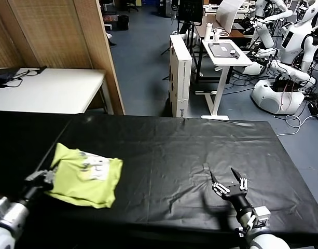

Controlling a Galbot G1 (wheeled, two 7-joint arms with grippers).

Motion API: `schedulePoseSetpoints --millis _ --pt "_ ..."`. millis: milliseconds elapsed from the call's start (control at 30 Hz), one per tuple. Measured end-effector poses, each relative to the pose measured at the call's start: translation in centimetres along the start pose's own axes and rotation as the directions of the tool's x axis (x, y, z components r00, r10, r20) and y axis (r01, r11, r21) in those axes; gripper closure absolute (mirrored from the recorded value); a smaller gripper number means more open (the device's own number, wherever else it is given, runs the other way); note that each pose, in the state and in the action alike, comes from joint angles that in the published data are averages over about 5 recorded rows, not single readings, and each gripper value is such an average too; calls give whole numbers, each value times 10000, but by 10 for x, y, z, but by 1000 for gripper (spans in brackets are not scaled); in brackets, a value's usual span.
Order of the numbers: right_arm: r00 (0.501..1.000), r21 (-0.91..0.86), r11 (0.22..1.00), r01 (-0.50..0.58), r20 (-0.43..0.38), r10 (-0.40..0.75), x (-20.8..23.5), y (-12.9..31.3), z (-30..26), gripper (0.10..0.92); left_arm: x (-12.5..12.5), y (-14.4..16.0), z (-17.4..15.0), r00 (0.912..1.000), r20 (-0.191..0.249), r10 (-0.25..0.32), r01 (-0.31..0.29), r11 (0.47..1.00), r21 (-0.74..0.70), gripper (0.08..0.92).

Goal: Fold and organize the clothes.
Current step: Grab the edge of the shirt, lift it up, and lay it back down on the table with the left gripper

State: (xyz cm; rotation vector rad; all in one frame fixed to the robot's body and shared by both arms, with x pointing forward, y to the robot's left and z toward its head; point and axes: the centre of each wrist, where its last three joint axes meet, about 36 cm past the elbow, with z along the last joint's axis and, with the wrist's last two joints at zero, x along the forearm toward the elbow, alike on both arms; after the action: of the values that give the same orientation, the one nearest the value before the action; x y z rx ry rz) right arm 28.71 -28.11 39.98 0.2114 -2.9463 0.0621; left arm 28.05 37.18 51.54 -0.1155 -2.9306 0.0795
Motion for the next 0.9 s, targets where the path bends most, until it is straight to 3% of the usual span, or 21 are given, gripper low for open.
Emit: schedulePoseSetpoints --millis 167,400,567,767,833,900 --pt "9999 103 9998 -155 -2 155 6 -3 -1 115 -8 -62 10 9946 -158 1030 -994 9829 1549 825" --pt "9999 -6 9999 -110 95 110 7 -1 -4 115 -32 -137 45 9624 -338 2697 -2418 9063 3467 825" --pt "9999 -74 9999 96 121 -96 1 3 -4 115 -50 -179 69 9390 -532 3399 -2845 8540 4356 825" --pt "9974 -616 9955 721 25 -720 -8 13 -8 115 -66 -220 98 9211 -834 3803 -3036 8357 4577 825" --pt "9937 -967 9891 1111 -16 -1118 -10 16 -11 115 -66 -230 105 9141 -952 3941 -3140 8367 4487 811" --pt "9880 -1319 9796 1517 -91 -1542 -12 19 -15 115 -65 -236 109 9077 -984 4080 -3313 8405 4287 740"
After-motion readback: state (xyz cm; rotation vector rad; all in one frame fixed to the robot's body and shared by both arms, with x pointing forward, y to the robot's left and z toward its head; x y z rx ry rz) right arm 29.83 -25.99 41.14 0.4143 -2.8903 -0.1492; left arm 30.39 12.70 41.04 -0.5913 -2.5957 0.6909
